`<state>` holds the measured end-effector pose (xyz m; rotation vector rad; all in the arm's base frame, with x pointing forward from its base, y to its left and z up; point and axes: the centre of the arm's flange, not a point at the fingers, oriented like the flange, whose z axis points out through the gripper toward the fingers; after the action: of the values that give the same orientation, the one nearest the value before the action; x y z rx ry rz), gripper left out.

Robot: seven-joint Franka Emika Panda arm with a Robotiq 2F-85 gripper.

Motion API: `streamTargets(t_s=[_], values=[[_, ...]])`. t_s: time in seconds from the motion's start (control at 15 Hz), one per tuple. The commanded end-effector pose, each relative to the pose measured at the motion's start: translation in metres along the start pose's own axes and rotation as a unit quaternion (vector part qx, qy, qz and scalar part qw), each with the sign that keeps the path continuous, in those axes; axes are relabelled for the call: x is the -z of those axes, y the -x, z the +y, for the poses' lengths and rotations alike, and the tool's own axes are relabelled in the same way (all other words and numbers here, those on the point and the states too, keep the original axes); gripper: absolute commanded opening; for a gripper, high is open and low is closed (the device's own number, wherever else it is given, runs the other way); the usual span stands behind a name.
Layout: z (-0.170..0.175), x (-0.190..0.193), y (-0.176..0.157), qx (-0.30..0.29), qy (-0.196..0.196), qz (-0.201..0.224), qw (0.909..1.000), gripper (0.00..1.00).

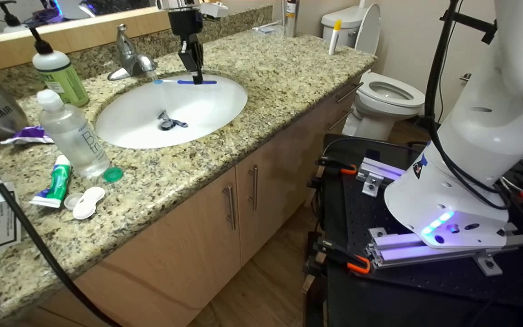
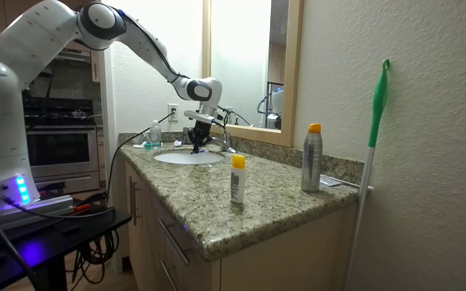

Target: Wet the toothbrush under the tap then place it back on the counter

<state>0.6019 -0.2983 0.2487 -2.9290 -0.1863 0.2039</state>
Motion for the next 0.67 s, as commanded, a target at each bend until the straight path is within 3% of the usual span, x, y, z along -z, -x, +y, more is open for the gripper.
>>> streamTargets(t_s=[0.0, 0.2, 0.27, 0.33, 0.6], values=[[-0.0002, 0.0000, -0.0002, 0.000, 0.000, 0.000, 1.0000, 0.03], [0.0037, 0.0045, 0.0005, -0.001, -0.017, -0.016, 0.9997, 0.03], [-0.0009, -0.0009, 0.0015, 0.000, -0.006, -0.008, 1.0000, 0.03], [-0.0010, -0.0006, 0.0018, 0.000, -0.007, -0.009, 0.9999, 0.10], [-0.0011, -0.0008, 0.0017, 0.000, -0.007, -0.009, 0.9999, 0.10]])
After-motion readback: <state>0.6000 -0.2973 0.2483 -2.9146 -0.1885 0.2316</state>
